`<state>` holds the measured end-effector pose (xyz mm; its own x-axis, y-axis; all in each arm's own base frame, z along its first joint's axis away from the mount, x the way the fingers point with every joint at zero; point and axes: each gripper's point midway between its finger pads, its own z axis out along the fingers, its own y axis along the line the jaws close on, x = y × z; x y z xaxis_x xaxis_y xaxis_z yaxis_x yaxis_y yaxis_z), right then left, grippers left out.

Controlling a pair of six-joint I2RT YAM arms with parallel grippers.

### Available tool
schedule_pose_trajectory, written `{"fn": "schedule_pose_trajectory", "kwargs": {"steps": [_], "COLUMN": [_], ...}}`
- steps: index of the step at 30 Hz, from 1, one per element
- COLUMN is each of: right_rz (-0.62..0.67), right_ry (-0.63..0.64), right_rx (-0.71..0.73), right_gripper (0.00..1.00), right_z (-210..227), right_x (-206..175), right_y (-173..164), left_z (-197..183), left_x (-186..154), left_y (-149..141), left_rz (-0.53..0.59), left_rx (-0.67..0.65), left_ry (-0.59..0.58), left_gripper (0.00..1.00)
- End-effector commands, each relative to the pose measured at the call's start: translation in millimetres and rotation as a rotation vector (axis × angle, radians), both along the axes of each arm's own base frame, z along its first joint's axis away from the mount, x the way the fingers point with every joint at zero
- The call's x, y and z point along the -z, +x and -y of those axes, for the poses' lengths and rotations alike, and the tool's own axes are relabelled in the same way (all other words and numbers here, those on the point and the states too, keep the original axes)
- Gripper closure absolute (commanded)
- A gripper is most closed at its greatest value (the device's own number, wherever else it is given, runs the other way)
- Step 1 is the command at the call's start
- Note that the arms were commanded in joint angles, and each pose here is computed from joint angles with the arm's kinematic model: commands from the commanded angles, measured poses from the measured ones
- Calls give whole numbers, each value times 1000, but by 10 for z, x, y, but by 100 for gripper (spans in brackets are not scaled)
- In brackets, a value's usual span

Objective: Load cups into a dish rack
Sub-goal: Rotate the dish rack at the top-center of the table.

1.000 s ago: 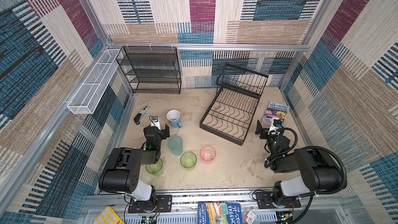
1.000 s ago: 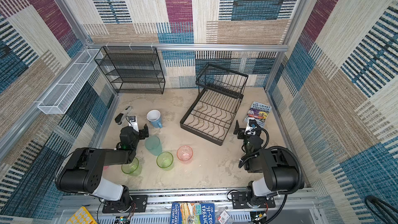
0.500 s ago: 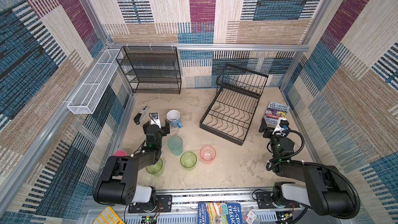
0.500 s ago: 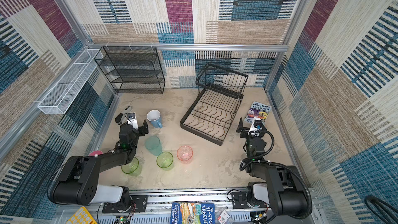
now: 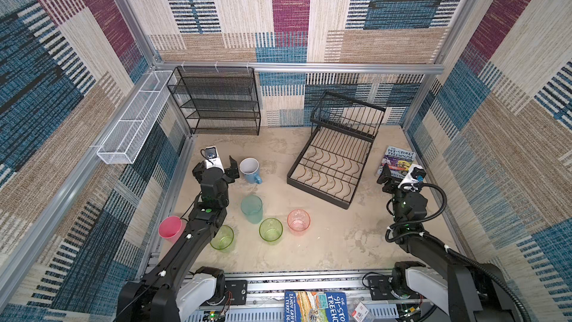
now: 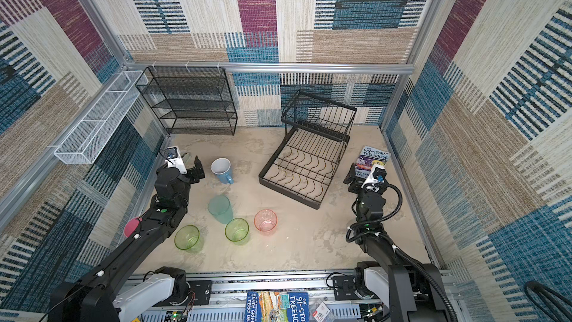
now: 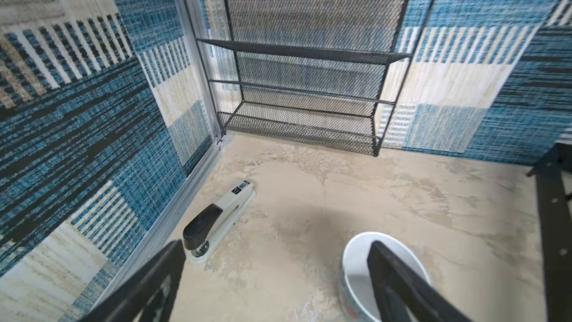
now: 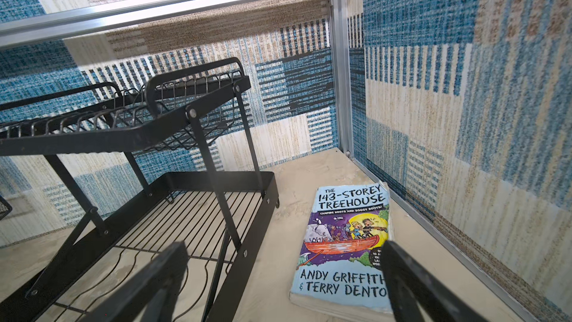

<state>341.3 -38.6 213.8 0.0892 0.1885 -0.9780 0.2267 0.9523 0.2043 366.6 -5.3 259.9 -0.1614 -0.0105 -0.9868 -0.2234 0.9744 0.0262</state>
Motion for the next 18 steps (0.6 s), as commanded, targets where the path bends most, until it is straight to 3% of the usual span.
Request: {"fn": "schedule_pose_trajectory", "kwargs": {"steps": [1, 9, 18], "right_rz": [-83, -255, -481], "right_ry": [62, 116, 158], "right_rx": [44, 28, -113], "right_gripper": [0, 0, 4], "right_z": [43, -145, -501], "right_x": [112, 342, 652], "right_y": [55, 122, 329], "left_z": [190, 858, 1282], "left_x": [-73, -230, -245], "left_y": [-42, -91, -110], "left_rz": [-36, -90, -161], "left_rx": [65, 328, 490], "left_ry": [-6, -121, -204], "left_gripper": [6, 1, 2]}}
